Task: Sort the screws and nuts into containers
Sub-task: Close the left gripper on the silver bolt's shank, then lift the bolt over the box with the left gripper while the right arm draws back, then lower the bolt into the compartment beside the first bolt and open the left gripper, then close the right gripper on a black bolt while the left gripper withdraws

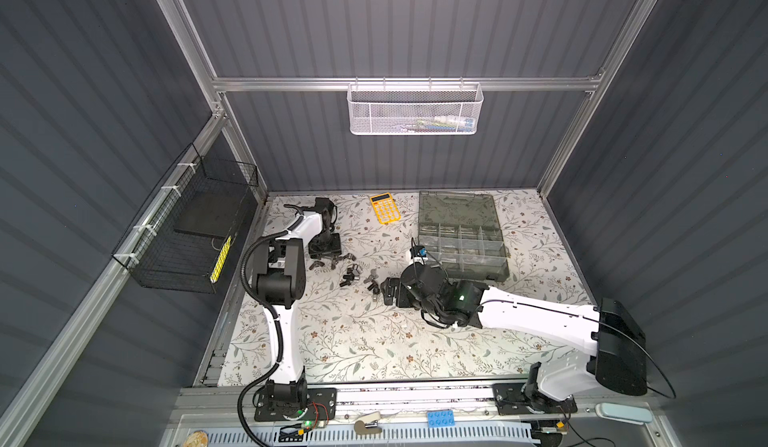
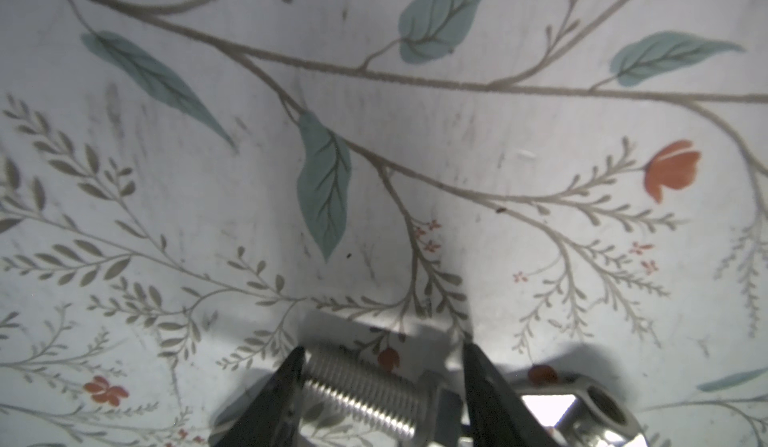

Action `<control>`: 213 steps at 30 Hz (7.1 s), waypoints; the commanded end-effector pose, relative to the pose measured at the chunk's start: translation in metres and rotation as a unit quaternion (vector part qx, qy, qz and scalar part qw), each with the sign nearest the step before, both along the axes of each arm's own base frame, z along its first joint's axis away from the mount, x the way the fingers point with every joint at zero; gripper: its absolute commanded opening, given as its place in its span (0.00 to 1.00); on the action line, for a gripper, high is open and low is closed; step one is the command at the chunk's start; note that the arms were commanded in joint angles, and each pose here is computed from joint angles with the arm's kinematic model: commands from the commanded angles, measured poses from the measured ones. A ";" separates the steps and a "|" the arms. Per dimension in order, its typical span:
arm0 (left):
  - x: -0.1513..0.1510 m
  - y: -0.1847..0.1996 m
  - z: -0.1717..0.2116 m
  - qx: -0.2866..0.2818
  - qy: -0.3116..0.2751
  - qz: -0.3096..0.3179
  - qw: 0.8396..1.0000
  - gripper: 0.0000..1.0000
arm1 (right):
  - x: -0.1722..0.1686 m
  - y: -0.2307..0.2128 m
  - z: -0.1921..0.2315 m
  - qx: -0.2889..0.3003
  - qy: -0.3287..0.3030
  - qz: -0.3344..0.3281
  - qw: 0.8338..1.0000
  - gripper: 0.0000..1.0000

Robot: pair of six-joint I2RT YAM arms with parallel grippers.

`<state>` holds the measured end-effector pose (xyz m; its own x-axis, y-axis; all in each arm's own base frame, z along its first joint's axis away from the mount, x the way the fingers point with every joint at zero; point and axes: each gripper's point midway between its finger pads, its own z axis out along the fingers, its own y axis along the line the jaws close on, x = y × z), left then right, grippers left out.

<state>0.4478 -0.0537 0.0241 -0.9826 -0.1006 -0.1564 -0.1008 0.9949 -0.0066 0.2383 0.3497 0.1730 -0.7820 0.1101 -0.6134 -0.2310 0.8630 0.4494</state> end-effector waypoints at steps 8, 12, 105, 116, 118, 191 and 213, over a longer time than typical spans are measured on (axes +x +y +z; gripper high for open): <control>-0.012 -0.004 -0.026 -0.002 0.045 -0.011 0.999 0.65 | -0.001 -0.003 -0.005 -0.003 0.006 -0.006 1.000 0.99; -0.012 -0.005 -0.024 -0.005 0.044 -0.012 0.999 0.60 | -0.001 -0.004 -0.006 -0.003 0.006 -0.009 1.000 0.99; -0.067 -0.363 0.063 -0.205 -0.084 -0.189 0.957 0.52 | 0.097 -0.250 0.001 0.098 0.011 -0.218 0.971 0.99; -0.070 -0.351 0.094 -0.192 -0.105 -0.205 0.954 1.00 | 0.104 -0.243 0.001 0.096 0.019 -0.200 0.975 0.99; -0.071 -0.347 0.105 -0.192 -0.113 -0.206 0.953 1.00 | 0.105 -0.241 0.004 0.096 0.016 -0.196 0.976 0.99; -0.156 -0.074 0.077 -0.335 -0.131 0.075 0.930 1.00 | 0.072 0.073 -0.127 -0.144 0.016 0.260 0.955 0.41; -0.159 -0.082 0.077 -0.369 -0.127 0.086 0.917 1.00 | 0.073 0.065 -0.131 -0.160 0.010 0.247 0.956 0.20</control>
